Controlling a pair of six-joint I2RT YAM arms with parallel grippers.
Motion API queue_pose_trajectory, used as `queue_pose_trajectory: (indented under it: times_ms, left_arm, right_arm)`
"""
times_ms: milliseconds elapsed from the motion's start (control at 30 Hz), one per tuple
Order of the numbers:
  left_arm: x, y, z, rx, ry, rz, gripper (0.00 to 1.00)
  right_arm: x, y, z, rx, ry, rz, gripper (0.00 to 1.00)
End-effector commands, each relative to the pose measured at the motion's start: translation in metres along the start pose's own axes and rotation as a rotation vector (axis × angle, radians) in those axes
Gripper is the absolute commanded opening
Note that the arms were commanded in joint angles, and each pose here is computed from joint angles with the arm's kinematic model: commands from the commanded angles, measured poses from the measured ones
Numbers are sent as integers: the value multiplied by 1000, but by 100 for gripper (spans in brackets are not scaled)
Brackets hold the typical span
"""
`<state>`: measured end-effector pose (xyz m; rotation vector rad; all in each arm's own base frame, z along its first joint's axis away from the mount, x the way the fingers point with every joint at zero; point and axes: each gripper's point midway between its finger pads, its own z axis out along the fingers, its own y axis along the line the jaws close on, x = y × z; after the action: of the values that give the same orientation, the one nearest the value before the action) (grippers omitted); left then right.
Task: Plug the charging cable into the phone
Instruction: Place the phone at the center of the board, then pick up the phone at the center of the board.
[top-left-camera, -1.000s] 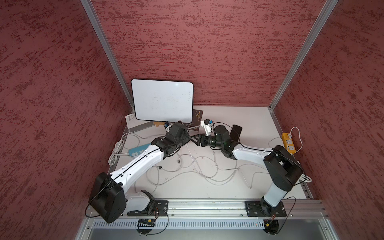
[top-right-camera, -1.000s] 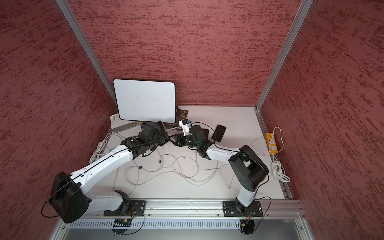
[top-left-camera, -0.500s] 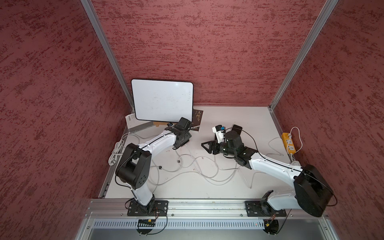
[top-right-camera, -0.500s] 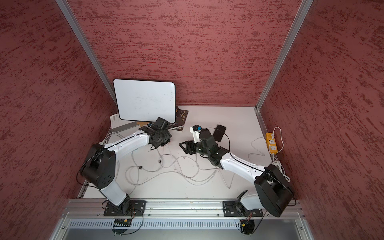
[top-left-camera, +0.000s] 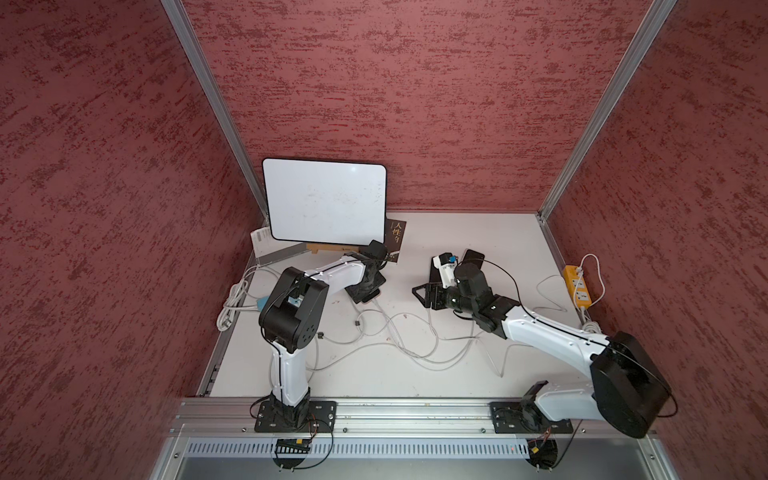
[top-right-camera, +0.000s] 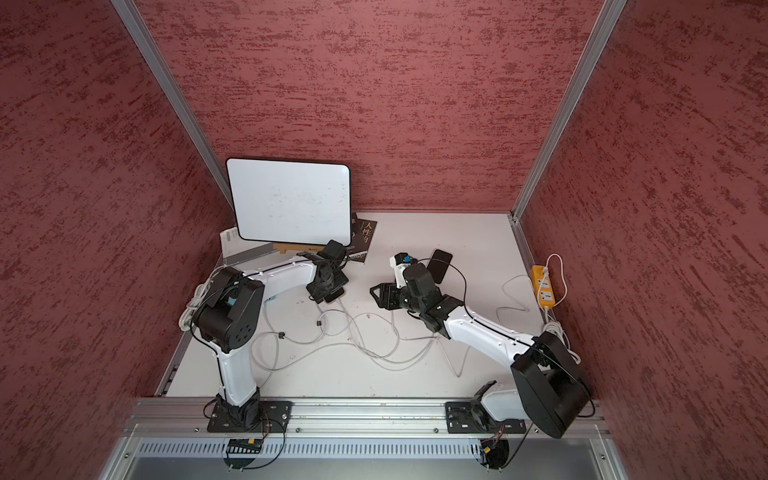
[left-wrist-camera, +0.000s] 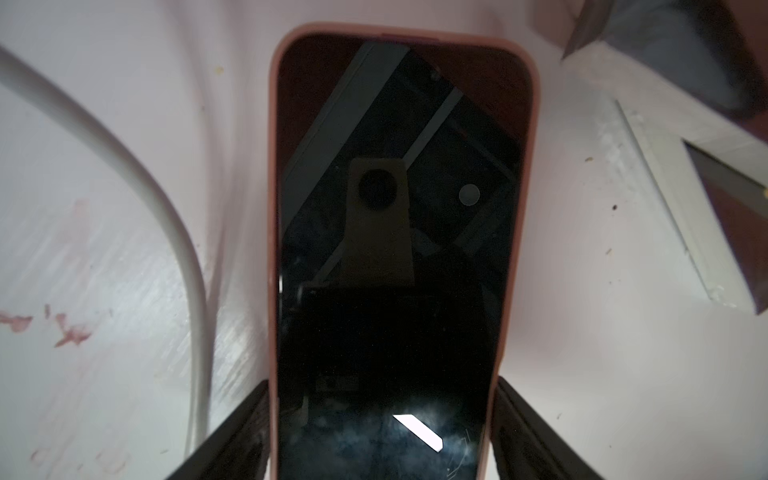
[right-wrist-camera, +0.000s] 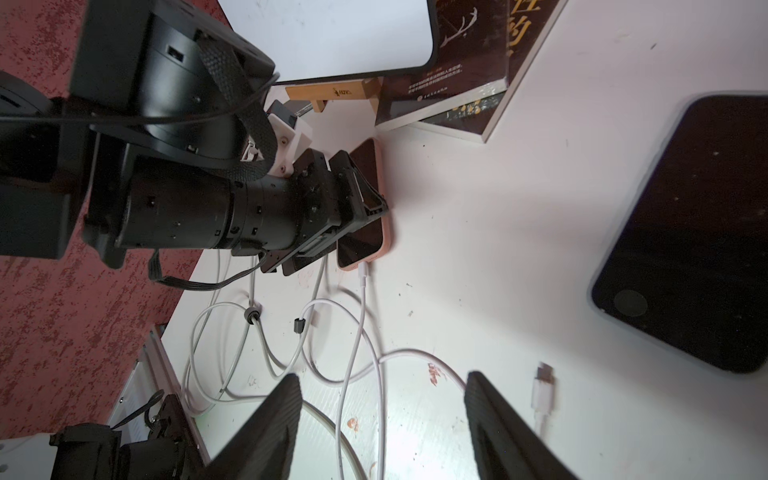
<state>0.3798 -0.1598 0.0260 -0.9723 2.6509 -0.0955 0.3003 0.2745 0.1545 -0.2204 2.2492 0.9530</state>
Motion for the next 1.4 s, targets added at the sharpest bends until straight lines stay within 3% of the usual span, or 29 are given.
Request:
queue_pose_trajectory:
  times_ms: [0, 33, 100, 133, 167, 233, 333, 533, 733, 933, 1367]
  left_arm:
    - [-10, -7, 3, -3, -15, -5, 15]
    - [-10, -7, 3, -2, -15, -1, 25]
    - [-10, -5, 2, -6, -17, 2, 66]
    - [-11, -5, 1, -7, -18, 5, 79]
    - [-11, -4, -1, -8, -21, 5, 88]
    - [-13, -3, -8, -2, -26, 6, 98]
    - [-18, -9, -28, 28, -52, 27, 100]
    - [-29, -18, -81, 117, -142, 109, 100]
    - [-13, -10, -118, 263, -167, 181, 100]
    - [4, -1, -130, 383, -145, 226, 100]
    - [14, 3, -122, 384, -108, 232, 100]
  right_arm:
    - [-2, -11, -1, 59, 8, -2, 66]
    - [-1, -15, -1, 86, 17, -1, 67]
    - [-1, -27, -3, 162, 22, 2, 73]
    - [-1, -36, -5, 208, 26, 6, 78]
    - [-2, -43, -6, 250, 26, 5, 86]
    - [-4, -53, -7, 310, 36, -3, 93]
    - [-12, -69, -8, 413, 47, -5, 98]
    - [-27, -102, 13, 606, 132, 36, 98]
    - [-44, -134, 34, 797, 174, 54, 99]
    - [-48, -154, 53, 819, 214, 81, 99]
    - [-35, -182, 82, 776, 300, 150, 99]
